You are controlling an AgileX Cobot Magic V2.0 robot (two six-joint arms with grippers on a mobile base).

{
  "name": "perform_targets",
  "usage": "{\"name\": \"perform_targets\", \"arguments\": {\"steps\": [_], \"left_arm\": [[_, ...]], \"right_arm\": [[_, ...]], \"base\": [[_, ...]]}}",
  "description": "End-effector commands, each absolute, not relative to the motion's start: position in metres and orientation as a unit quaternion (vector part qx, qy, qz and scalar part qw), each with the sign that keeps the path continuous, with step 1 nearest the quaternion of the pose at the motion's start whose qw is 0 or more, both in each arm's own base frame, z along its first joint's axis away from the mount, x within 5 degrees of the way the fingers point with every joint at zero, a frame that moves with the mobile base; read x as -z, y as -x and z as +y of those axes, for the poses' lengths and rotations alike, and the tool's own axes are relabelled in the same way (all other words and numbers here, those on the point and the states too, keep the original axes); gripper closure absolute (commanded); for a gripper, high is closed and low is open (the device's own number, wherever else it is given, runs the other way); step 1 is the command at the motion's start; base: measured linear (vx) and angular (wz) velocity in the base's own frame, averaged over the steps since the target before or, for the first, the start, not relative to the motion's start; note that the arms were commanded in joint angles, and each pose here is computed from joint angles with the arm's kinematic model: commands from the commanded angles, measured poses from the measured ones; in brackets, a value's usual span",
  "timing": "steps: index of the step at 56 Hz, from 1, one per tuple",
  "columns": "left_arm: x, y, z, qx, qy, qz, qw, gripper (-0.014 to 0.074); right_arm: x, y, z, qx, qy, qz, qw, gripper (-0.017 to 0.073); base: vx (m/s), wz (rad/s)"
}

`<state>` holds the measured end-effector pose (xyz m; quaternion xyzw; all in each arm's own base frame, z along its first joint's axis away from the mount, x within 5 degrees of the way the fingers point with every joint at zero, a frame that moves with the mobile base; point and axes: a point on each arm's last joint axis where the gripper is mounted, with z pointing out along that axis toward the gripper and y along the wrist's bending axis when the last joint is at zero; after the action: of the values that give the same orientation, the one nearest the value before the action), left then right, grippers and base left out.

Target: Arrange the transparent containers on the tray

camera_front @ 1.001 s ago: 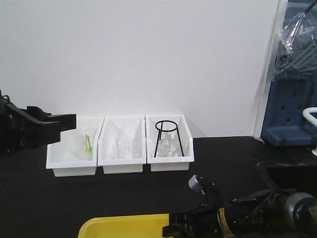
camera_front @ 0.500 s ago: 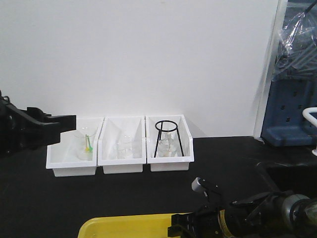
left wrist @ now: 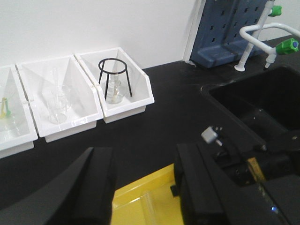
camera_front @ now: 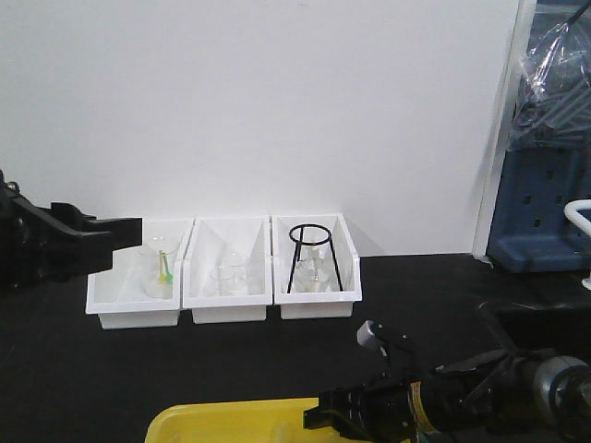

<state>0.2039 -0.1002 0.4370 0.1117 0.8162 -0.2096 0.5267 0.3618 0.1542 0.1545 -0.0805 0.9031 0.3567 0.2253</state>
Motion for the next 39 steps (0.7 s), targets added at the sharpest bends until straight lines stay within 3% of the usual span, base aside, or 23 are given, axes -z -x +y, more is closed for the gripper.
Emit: {"name": "perform_targets", "arguments": {"steps": [1, 8, 16, 23, 39], "left_arm": [[-0.455, -0.198, -0.099, 0.222, -0.113, 0.789, 0.562, 0.0218], [-0.448, -0.196, -0.097, 0.186, -0.146, 0.806, 0.543, 0.0361], [-0.438, -0.193, -0.093, 0.139, -0.175, 0.835, 0.503, 0.0603], [-0.431, -0.187, -0.087, 0.115, -0.186, 0.844, 0.490, 0.0603], [-0.381, -0.134, -0.064, 0.139, -0.174, 0.804, 0.551, 0.0602]], "right_arm": [[-0.210, -0.357, 0.151, -0.373, 0.122, 0.875, 0.284, 0.0260], [-0.260, -0.341, 0.147, -0.390, 0.159, 0.843, 0.334, 0.0577], [-0.320, -0.310, 0.140, -0.391, 0.218, 0.796, 0.407, 0.0572], [-0.366, -0.274, 0.130, -0.375, 0.247, 0.755, 0.478, 0.0572], [-0.378, -0.188, 0.085, -0.274, 0.175, 0.729, 0.603, 0.0572]], "base": [[0.00, 0.00], [0.00, 0.00], [0.00, 0.00], [0.00, 0.00], [0.00, 0.00]]}}
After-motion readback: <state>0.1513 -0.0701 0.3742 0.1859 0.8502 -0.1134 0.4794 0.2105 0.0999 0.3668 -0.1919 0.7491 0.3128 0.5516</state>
